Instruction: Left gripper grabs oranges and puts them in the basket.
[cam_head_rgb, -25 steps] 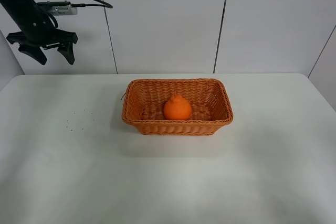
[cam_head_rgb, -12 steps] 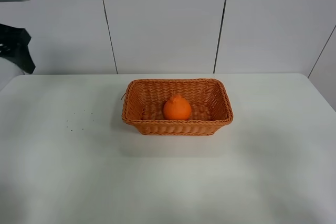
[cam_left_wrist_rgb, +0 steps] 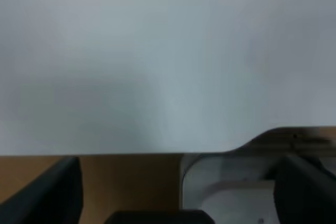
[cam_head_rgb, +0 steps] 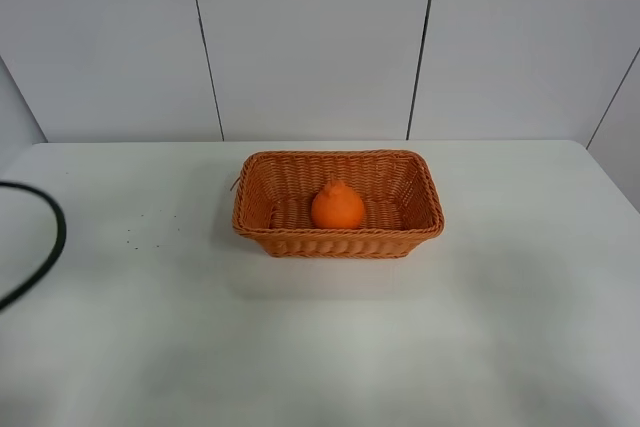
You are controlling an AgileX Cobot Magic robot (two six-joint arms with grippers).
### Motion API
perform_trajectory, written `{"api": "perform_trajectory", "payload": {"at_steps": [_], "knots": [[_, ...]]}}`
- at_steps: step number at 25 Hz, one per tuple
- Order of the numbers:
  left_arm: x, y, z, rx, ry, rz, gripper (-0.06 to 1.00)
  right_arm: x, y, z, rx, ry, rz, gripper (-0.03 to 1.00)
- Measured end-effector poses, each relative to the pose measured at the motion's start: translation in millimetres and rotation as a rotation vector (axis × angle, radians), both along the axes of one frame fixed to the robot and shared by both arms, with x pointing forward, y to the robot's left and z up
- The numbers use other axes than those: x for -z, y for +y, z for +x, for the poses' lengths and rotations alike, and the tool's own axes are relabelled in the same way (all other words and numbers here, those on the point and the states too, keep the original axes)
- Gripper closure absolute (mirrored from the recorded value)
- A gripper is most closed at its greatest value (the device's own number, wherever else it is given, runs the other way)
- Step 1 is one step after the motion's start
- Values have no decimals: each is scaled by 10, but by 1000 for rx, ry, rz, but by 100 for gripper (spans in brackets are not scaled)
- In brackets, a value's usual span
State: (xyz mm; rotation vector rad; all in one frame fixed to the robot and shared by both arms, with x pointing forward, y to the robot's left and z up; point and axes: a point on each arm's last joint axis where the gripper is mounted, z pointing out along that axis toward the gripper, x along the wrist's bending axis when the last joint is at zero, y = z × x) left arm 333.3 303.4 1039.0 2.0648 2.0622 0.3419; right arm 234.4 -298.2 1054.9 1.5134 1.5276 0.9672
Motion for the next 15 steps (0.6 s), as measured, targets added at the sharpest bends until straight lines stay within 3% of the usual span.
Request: {"api": "perform_trajectory", "payload": {"at_steps": [3, 15], "knots": [[121, 1, -249, 1, -99, 2, 9, 0, 0, 0, 0, 0, 0, 27], [-29, 3, -867, -10, -548, 3, 10, 0, 0, 0, 0, 0, 0, 27]]}}
